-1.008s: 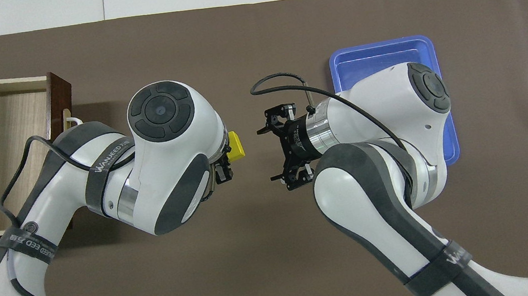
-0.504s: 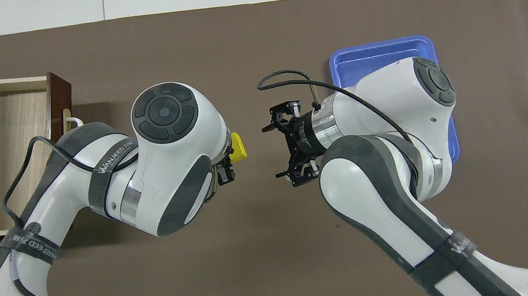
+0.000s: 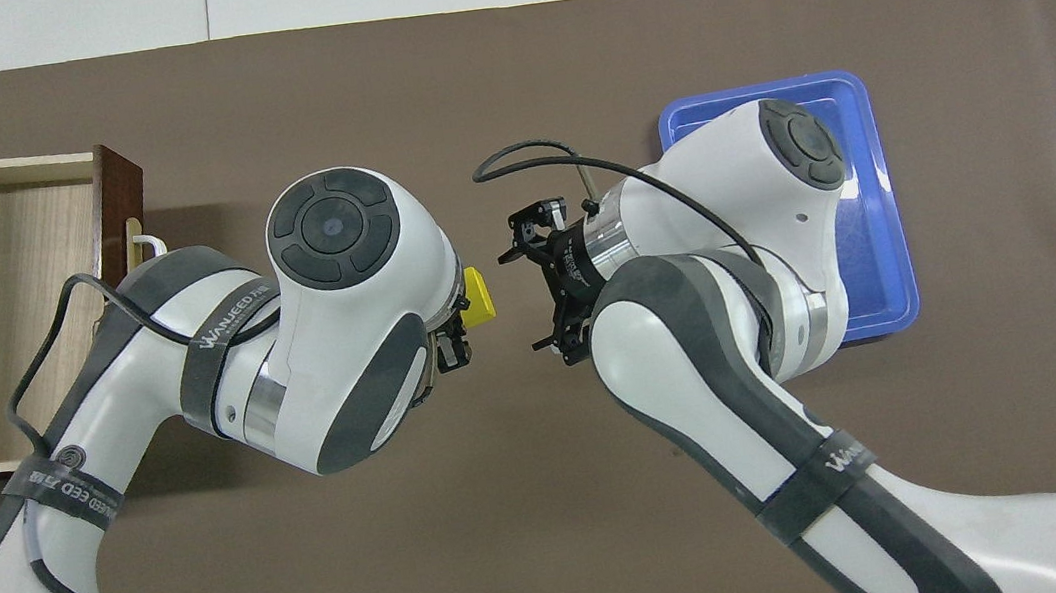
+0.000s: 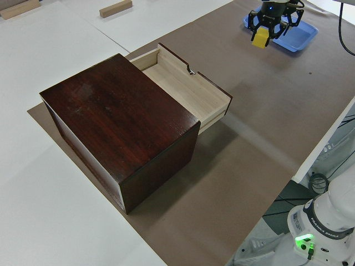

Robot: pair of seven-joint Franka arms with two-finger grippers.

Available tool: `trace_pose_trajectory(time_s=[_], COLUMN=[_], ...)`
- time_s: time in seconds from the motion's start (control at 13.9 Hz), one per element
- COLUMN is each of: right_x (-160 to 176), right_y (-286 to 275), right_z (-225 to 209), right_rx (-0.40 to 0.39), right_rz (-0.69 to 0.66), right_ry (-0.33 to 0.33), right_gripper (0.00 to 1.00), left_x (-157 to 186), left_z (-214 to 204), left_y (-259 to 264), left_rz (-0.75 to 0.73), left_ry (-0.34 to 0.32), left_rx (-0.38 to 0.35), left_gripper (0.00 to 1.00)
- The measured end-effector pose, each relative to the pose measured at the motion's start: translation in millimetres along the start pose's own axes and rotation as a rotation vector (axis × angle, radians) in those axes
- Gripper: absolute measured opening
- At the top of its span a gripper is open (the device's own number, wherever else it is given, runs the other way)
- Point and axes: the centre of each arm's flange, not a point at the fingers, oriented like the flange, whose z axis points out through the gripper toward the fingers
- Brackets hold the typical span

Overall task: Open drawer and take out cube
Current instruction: 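Hold the cube with the left gripper while the right gripper aligns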

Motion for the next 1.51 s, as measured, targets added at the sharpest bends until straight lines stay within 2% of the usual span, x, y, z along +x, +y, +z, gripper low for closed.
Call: trace_pose_trajectory(time_s=[0.22,0.65,0.94,1.51], right_x=[-4,11,18,10], right_y=[1,-11,-12,-13], right_z=[6,3,17,28], right_rx=[-0.010,0.048,0.030,0.026], right_rz=[-0.010,0.098,0.114,0.110], right_ry=[0.001,-0.105,-0.110,-0.180], right_gripper=[1.00,1.00,1.00,1.00], left_x=[0,0,1,1], left_z=[0,2,4,5], left_y=[0,-1,-1,-1], left_rz=[0.001,0.001,0.004,0.006], left_ry=[0.000,0.003,0.004,0.000], left_rx=[0.000,0.003,0.004,0.000], left_gripper=[0.55,0.55,0.55,0.55])
